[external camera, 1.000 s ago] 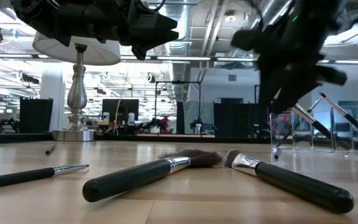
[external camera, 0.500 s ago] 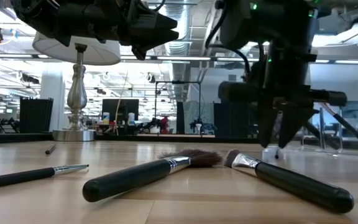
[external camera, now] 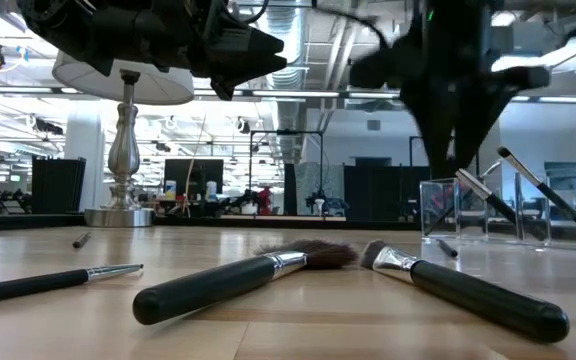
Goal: Put items in baskets/containers
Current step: Adjust the transparent organizer
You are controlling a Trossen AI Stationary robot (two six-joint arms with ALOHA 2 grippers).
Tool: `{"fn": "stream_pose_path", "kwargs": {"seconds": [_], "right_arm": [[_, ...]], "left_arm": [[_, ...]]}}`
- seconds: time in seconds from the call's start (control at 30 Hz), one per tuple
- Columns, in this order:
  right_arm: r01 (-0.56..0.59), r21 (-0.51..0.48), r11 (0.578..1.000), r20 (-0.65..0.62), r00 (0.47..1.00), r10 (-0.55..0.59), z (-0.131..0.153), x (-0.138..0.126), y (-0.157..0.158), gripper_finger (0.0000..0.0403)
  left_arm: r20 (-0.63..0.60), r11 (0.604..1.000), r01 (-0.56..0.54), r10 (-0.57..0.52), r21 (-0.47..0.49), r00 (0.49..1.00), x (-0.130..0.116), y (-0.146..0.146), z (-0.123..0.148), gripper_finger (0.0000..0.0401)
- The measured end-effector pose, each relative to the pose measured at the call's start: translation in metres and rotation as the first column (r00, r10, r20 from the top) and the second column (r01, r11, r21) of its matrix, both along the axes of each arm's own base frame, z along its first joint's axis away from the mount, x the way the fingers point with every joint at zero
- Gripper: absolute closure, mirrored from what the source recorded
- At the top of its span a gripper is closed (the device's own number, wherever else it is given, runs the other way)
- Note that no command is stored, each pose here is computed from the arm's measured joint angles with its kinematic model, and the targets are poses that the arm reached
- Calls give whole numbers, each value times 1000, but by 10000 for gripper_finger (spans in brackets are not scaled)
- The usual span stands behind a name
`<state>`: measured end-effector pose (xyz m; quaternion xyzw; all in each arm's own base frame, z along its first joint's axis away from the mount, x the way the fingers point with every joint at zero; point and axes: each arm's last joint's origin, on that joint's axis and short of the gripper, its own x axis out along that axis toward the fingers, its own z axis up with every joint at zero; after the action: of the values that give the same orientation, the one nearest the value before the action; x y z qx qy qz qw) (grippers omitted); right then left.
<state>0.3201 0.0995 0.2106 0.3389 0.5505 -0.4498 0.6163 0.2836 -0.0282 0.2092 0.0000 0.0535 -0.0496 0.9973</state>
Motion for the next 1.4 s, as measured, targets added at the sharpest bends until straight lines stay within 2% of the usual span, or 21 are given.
{"fn": "stream_pose_path", "kwargs": {"seconds": [0.13,0.23,0.37,0.47,0.67,0.77,0.9,1.07,1.2,1.4], "right_arm": [[-13,40,999,-30,999,14,7,-11,28,281],[15,6,1000,-103,995,-14,8,-31,49,300],[90,-60,994,-165,981,-99,10,-54,70,350],[85,-66,994,-175,980,-95,11,-63,81,393],[131,-97,987,-275,949,-153,-1,-81,88,401],[138,-152,979,-337,924,-183,-10,-91,83,402],[112,-167,980,-379,910,-168,-21,-94,69,402],[68,-150,986,-340,933,-116,-27,-91,45,403],[82,-153,985,-377,916,-135,-36,-100,20,403],[76,-110,991,-345,932,-110,-49,-107,-9,403]], "left_arm": [[-14,1000,0,0,1,1000,0,0,-1,251],[-15,1000,0,0,2,1000,0,0,-1,251],[-17,1000,0,0,2,1000,0,0,-2,251],[-17,1000,0,0,2,1000,0,0,-2,251],[-15,1000,0,0,2,1000,0,0,-1,251],[-15,1000,0,0,2,1000,0,0,-1,251],[-13,1000,0,0,1,1000,0,0,-1,251],[-6,1000,0,0,1,1000,0,0,-1,251],[1,1000,0,0,0,1000,0,0,0,251],[1,1000,0,0,0,1000,0,0,0,251]]}}
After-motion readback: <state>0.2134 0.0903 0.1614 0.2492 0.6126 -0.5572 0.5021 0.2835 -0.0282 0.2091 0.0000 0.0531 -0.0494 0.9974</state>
